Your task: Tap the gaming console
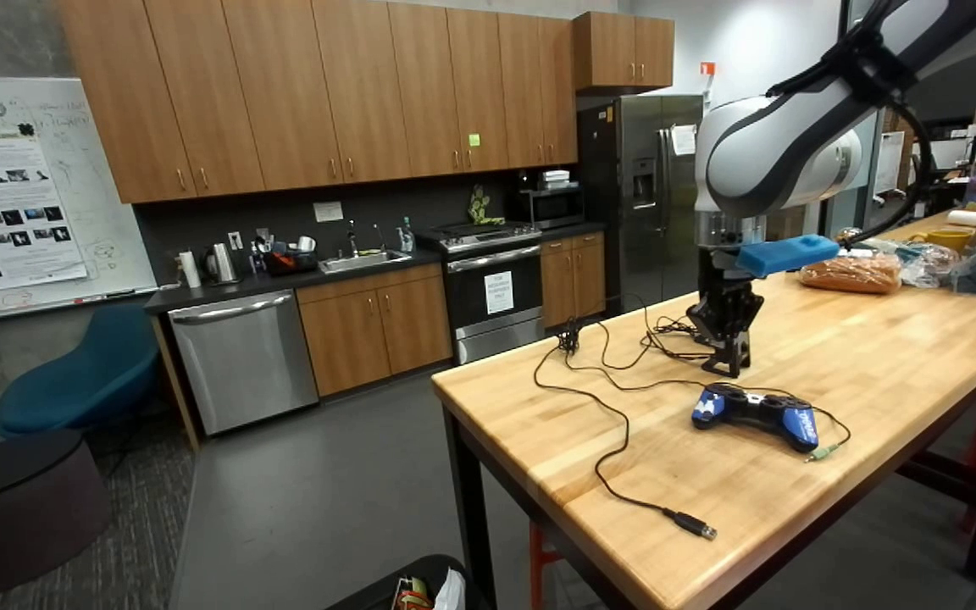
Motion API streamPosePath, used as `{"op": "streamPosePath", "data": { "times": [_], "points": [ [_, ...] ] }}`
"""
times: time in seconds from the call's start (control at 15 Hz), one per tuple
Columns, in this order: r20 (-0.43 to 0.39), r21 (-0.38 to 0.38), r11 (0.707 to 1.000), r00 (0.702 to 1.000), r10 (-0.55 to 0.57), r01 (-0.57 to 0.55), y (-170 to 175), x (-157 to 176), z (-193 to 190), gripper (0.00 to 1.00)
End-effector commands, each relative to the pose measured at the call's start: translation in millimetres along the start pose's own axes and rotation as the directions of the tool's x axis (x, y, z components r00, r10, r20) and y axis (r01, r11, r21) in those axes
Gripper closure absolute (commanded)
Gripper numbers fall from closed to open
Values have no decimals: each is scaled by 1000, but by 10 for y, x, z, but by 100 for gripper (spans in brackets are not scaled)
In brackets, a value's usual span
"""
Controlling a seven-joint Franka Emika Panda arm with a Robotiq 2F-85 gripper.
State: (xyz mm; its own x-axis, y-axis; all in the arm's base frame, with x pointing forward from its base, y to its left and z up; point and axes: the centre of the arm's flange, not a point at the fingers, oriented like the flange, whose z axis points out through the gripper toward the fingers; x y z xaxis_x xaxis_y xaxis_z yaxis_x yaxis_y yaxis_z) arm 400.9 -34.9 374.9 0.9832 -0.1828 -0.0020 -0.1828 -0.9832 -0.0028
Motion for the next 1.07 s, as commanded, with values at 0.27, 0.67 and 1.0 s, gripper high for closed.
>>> {"op": "streamPosePath", "data": {
  "times": [0.27,0.67,1.0],
  "points": [
    [8,19,1000,1000,19,-19,124,71,135,100],
    [38,14,1000,999,20,-21,95,78,268,100],
    [59,9,1000,998,16,-17,85,89,346,100]
  ]
}}
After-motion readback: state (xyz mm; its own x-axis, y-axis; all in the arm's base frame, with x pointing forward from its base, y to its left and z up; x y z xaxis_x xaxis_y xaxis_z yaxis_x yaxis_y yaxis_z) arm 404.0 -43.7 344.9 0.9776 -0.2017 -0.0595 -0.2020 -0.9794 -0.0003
